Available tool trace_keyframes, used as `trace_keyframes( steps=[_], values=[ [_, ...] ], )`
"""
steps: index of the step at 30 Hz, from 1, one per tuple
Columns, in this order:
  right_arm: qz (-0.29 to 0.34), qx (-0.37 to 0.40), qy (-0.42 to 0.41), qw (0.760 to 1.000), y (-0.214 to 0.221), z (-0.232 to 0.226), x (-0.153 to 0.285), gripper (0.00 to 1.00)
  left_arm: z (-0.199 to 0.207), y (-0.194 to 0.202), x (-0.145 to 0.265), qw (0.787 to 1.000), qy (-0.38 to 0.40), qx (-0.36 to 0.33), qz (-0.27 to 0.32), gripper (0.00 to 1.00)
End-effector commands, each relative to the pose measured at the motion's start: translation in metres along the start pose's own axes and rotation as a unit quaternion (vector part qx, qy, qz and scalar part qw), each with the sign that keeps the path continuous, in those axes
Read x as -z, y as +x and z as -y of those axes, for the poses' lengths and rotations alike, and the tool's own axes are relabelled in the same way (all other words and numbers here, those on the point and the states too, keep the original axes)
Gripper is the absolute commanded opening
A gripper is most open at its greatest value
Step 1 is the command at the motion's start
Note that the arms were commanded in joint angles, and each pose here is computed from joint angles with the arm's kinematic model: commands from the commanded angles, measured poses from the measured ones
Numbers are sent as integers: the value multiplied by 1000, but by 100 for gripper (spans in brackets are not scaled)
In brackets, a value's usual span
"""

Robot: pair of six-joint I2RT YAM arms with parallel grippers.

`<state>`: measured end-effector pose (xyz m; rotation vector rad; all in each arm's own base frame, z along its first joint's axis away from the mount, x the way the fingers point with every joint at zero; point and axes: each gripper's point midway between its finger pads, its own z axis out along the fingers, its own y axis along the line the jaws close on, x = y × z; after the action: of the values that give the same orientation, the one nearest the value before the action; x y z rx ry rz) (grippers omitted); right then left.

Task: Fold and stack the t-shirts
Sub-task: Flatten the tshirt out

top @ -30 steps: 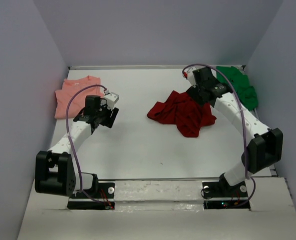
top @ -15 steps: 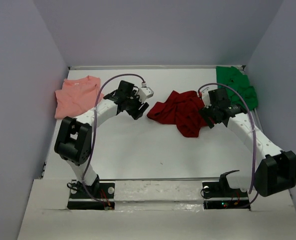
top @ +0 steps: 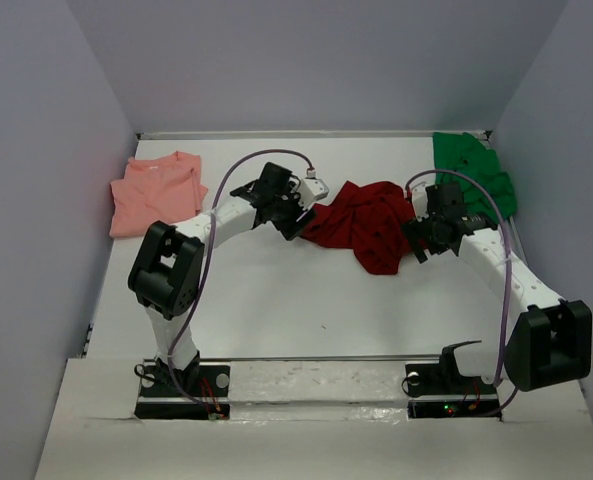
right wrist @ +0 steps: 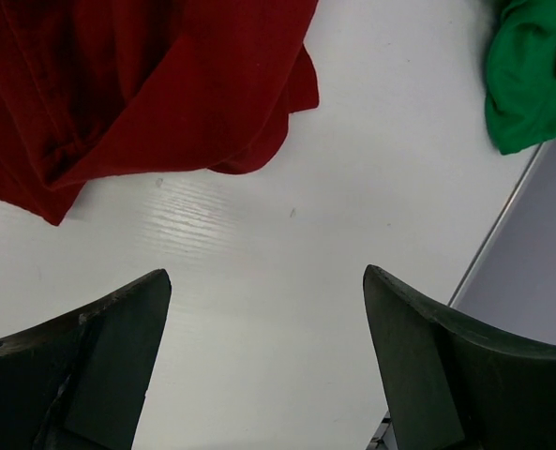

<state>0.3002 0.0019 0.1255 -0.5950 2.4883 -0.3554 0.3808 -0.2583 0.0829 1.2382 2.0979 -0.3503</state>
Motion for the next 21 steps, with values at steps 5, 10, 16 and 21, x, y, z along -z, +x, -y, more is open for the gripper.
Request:
trace_keyframes(
  steps=[5, 10, 16, 21],
  values=[
    [2, -20, -22, 1000, -6, -10, -16, 88, 21, -48, 24, 997, 32, -20, 65, 75],
    [3, -21, -28, 999, -6, -12, -18, 88, 31, -54, 23, 997, 26, -35, 64, 75],
    [0, -21, -34, 999, -3, -16, -19, 88, 36, -57, 6, 997, 19, -50, 54, 76],
    [-2, -21, -37, 999, 0, -18, -20, 88, 26, -58, -9, 998, -19, -48, 40, 76]
  ],
)
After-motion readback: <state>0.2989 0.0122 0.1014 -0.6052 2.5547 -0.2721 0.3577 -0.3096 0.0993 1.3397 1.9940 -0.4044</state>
